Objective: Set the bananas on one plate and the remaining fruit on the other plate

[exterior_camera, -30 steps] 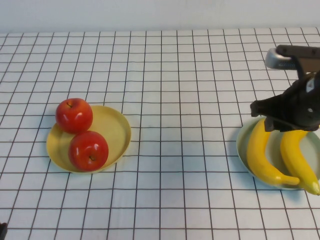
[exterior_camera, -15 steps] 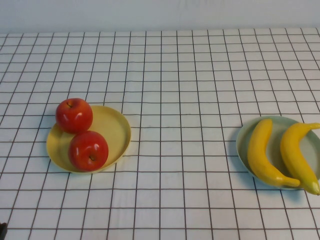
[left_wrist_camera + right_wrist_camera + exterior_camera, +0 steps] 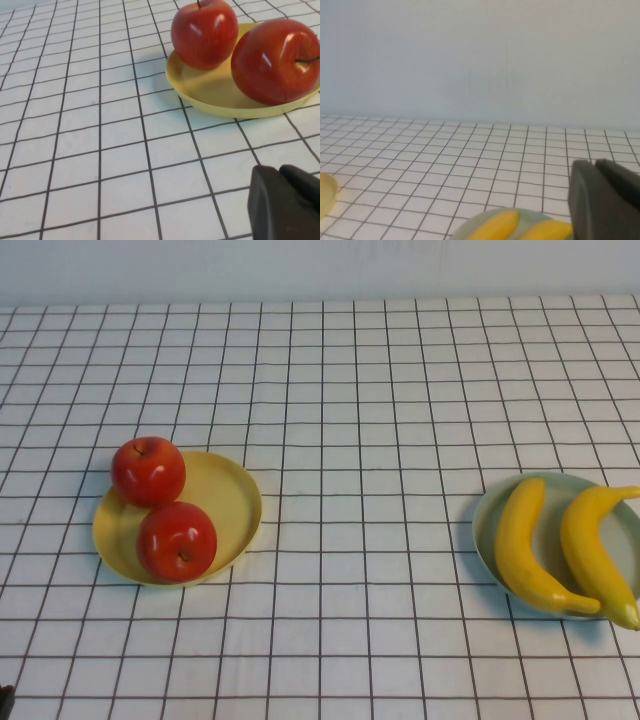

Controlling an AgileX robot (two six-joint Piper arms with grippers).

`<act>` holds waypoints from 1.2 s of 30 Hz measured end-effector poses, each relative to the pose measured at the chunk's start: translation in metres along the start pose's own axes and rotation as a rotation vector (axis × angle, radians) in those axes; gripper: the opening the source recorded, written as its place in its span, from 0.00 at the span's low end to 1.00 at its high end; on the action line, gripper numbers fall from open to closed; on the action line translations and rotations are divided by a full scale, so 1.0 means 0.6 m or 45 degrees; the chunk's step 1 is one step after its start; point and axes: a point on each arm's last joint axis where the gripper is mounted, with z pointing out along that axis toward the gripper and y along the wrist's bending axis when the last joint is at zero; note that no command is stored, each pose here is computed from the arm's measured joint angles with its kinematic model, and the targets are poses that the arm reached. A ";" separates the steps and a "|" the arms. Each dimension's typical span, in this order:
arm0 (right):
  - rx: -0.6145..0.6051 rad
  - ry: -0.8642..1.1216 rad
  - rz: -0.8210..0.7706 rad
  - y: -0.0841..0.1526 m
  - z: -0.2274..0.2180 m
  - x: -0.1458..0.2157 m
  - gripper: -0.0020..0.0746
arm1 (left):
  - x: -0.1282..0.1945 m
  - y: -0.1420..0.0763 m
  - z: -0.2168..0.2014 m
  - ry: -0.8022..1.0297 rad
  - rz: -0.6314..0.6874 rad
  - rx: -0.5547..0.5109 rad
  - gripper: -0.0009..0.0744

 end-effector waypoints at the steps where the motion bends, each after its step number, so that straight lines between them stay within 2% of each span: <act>1: -0.008 -0.007 0.009 0.001 0.001 -0.001 0.01 | 0.000 0.000 0.000 0.000 0.000 0.000 0.01; 5: -0.044 0.056 0.046 0.007 0.007 0.008 0.01 | 0.000 0.000 0.000 0.000 0.000 0.000 0.01; 9: -0.074 0.154 0.044 0.011 0.016 0.044 0.01 | 0.000 0.000 0.000 0.000 0.000 0.000 0.01; 14: -0.001 0.260 0.106 0.008 0.023 0.109 0.01 | 0.000 0.000 0.000 0.000 0.000 0.000 0.01; 18: 0.087 0.224 0.085 0.003 0.030 0.146 0.01 | 0.000 0.000 0.000 0.000 0.000 0.000 0.01; 22: 0.151 0.175 0.076 -0.002 0.031 0.150 0.01 | 0.000 0.000 0.000 0.000 0.000 0.000 0.01; 29: 0.200 0.359 0.159 -0.005 0.026 0.173 0.01 | 0.000 0.000 0.000 0.000 0.000 0.000 0.01; 36: 0.207 0.376 0.182 -0.006 0.025 0.175 0.01 | 0.000 0.000 0.000 0.000 0.000 0.000 0.01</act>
